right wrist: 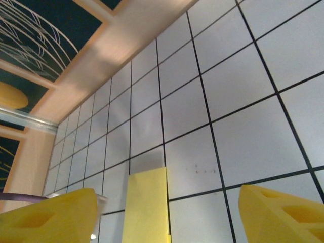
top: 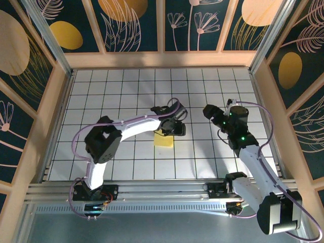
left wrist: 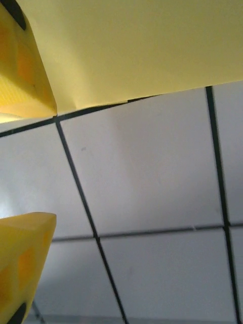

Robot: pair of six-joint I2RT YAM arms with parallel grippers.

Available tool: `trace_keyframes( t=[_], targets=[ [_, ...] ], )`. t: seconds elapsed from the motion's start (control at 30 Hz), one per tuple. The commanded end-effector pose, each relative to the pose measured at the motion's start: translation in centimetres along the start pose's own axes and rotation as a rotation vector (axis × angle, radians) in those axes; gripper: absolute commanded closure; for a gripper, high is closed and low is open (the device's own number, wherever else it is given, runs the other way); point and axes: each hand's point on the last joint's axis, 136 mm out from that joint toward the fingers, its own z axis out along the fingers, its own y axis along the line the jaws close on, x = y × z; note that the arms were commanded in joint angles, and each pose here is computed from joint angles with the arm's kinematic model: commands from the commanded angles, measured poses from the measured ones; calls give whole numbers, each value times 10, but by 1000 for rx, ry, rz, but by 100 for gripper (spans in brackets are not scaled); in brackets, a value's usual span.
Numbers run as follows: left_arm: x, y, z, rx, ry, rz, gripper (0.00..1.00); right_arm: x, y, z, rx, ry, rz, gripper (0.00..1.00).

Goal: Fold a paper plane with a square sheet of paper (fold left side to right side)
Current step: Turn over the paper at the center of the table, then third fold the triangle at the center of the table.

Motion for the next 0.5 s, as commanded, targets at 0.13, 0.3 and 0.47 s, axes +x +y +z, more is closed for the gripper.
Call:
trace_keyframes(
  t=[0.13,0.3,0.47],
  targets=[
    [-55,-39,-97,562,-250,-143,42,16,22,12,-103,170,54,40],
    [-70,-12,-119,603,-354,-184,38,41,27,26,-145,311,121,54],
    [-74,30,-131,607,-471,-289,34,79,35,44,-146,451,117,67]
  ],
)
